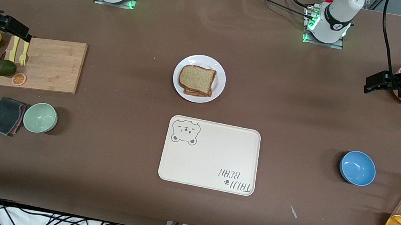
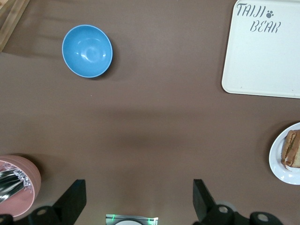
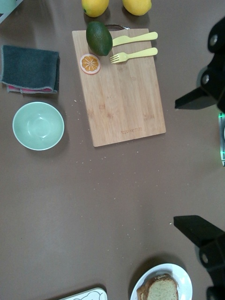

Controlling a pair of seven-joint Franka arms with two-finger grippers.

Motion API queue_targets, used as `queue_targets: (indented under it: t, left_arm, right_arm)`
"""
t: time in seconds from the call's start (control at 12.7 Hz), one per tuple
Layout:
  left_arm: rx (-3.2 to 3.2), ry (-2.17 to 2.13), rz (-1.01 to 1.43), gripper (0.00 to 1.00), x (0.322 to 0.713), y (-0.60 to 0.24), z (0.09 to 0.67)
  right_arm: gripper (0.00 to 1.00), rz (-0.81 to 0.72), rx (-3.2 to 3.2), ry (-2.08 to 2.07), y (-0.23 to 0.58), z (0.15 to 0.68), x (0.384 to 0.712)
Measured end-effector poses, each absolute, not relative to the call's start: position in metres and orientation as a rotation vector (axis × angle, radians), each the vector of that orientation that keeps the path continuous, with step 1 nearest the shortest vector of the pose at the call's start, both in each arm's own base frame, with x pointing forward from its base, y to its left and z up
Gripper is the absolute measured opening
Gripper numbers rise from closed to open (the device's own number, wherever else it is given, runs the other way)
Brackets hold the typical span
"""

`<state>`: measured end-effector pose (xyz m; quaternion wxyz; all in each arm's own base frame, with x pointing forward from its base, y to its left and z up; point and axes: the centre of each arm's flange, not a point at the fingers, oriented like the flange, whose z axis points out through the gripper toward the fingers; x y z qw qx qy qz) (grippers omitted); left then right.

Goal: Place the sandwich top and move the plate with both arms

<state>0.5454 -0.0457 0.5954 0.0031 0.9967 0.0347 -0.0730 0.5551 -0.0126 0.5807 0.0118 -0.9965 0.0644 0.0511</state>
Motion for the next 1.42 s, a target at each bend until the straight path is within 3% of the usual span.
queue_targets:
  t: [0.47, 0.87, 1.42]
  left_arm:
    - [3.125, 0.112, -0.23, 1.0, 0.545, -0.045, 0.595]
    - [3.125, 0.112, -0.23, 1.0, 0.545, -0.045, 0.595]
    - [3.125, 0.112, -0.23, 1.0, 0.545, -0.045, 0.595]
  right_arm:
    - [1.0, 0.105, -3.113, 0.131, 0.013, 0.603, 0.536]
    - [1.0, 0.109, -3.113, 0.134, 0.012, 0.602, 0.536]
    - [1.0, -0.002, -3.114, 0.097, 0.009, 0.605, 0.545]
